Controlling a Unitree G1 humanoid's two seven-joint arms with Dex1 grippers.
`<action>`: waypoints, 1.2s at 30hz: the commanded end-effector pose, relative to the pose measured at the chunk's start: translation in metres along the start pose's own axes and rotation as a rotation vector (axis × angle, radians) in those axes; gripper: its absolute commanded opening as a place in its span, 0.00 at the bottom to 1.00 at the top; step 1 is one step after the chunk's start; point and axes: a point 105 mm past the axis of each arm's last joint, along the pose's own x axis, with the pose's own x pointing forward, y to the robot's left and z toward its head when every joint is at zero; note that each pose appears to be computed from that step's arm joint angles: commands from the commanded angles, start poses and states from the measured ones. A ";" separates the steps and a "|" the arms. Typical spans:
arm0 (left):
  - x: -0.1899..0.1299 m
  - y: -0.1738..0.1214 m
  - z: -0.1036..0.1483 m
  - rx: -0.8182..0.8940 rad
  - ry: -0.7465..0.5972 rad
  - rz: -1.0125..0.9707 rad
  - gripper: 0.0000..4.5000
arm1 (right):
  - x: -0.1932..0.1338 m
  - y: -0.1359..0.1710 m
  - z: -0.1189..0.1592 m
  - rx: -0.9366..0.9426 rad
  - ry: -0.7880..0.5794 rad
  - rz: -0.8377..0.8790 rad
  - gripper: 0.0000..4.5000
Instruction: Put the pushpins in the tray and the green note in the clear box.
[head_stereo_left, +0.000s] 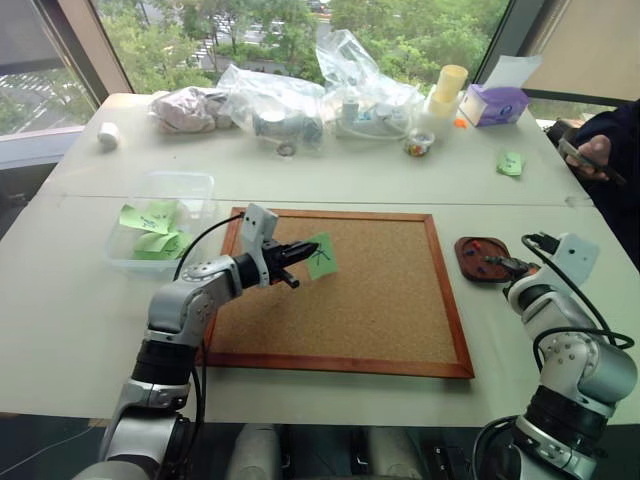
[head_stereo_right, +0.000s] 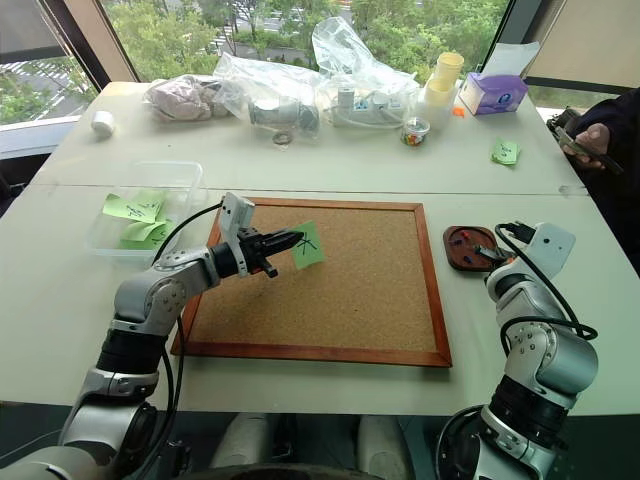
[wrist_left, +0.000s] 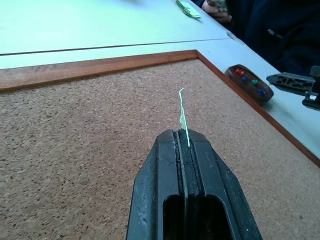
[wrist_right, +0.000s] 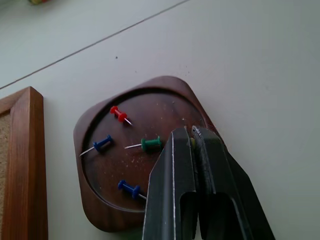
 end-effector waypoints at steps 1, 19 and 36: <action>0.000 -0.008 0.006 0.037 -0.020 -0.023 0.01 | -0.002 0.004 0.007 -0.007 -0.033 0.023 0.00; -0.004 -0.003 0.000 0.036 -0.005 0.011 0.00 | -0.010 0.032 0.033 -0.293 -0.180 0.144 0.99; -0.027 0.027 0.067 0.213 -0.217 0.280 0.00 | -0.101 0.156 0.010 -0.499 0.020 1.146 0.99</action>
